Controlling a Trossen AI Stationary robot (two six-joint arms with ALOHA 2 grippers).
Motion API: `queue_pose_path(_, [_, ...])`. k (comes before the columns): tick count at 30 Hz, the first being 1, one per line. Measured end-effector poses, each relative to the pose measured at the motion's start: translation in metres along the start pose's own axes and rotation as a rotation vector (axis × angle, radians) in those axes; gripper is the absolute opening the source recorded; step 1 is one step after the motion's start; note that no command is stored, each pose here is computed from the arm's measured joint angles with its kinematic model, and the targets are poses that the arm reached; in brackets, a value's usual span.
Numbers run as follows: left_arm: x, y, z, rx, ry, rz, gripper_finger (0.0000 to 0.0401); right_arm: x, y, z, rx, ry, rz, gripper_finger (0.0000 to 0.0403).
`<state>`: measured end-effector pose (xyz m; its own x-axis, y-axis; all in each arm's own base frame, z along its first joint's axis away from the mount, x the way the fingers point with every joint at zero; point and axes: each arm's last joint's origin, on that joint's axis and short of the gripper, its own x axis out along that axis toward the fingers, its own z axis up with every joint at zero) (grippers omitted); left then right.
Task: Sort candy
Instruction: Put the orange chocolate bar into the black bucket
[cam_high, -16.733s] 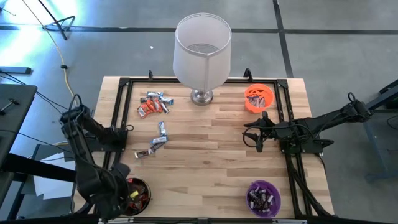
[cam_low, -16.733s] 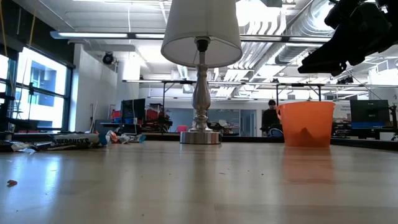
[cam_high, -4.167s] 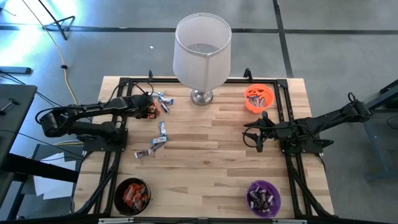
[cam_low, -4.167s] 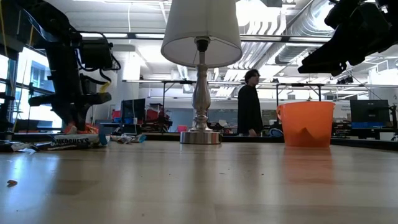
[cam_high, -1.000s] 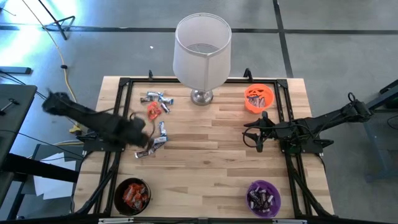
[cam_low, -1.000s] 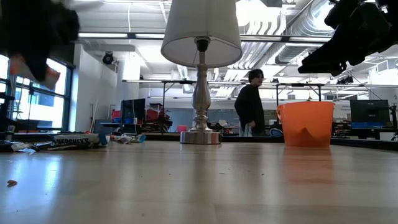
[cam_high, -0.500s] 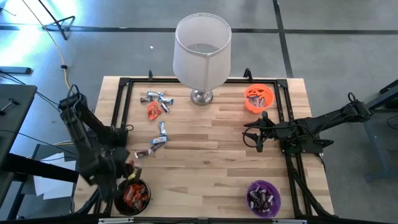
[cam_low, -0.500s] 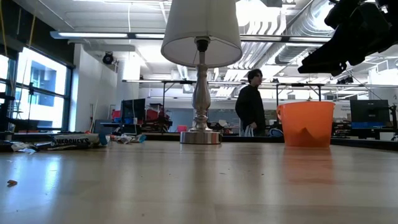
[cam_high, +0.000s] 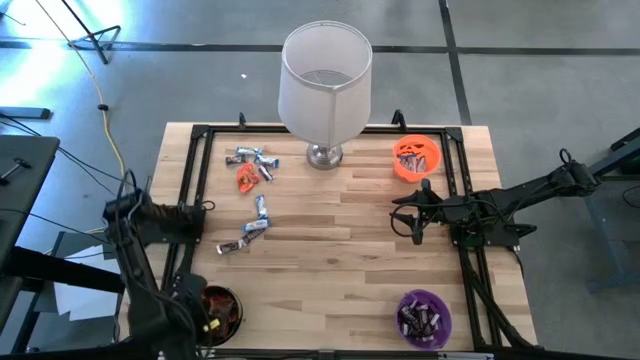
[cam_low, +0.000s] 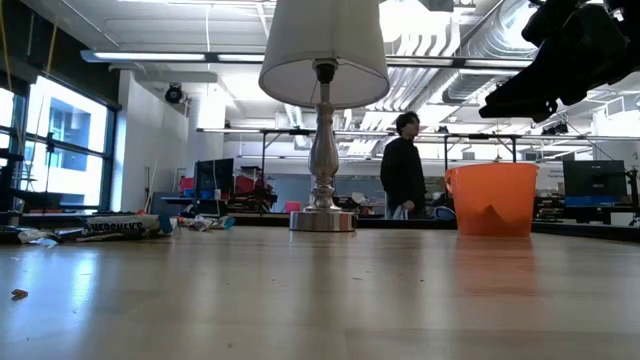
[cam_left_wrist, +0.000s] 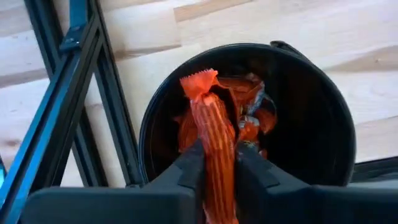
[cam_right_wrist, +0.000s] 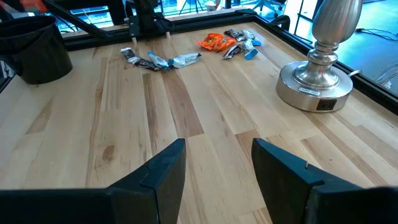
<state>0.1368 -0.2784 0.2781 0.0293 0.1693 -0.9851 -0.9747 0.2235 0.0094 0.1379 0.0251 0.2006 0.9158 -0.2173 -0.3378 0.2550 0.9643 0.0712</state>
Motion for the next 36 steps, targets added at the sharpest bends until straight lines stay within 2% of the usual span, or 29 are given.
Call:
queue_pose_path(3, [0.0, -0.003, -0.004, 0.005, -0.011, 0.004, 0.0087, 0.0, 0.0, 0.0, 0.0, 0.0, 0.0, 0.018])
queue_pose_path(10, [-0.004, -0.004, 0.002, 0.08, -0.096, -0.059, 0.0168, 0.0, 0.0, 0.0, 0.0, 0.0, 0.0, 0.018])
queue_pose_path(16, [0.007, -0.012, 0.02, 0.208, -0.201, -0.075, 0.0192, 0.0, 0.0, 0.0, 0.0, 0.0, 0.0, 0.018])
queue_pose_path(20, [0.021, -0.018, 0.045, 0.288, -0.244, -0.008, 0.0193, 0.0, 0.0, 0.0, -0.001, 0.001, 0.001, 0.018])
queue_pose_path(27, [0.043, -0.018, 0.11, 0.422, -0.336, 0.074, 0.0193, 0.0, 0.0, 0.0, 0.0, 0.0, 0.0, 0.018])
queue_pose_path(31, [0.066, -0.014, 0.143, 0.462, -0.306, 0.031, 0.0194, 0.0, 0.0, 0.0, 0.0, 0.0, 0.0, 0.018])
queue_pose_path(36, [0.096, -0.003, 0.172, 0.475, -0.283, -0.067, 0.0194, 0.0, 0.0, 0.0, 0.0, 0.0, 0.0, 0.018])
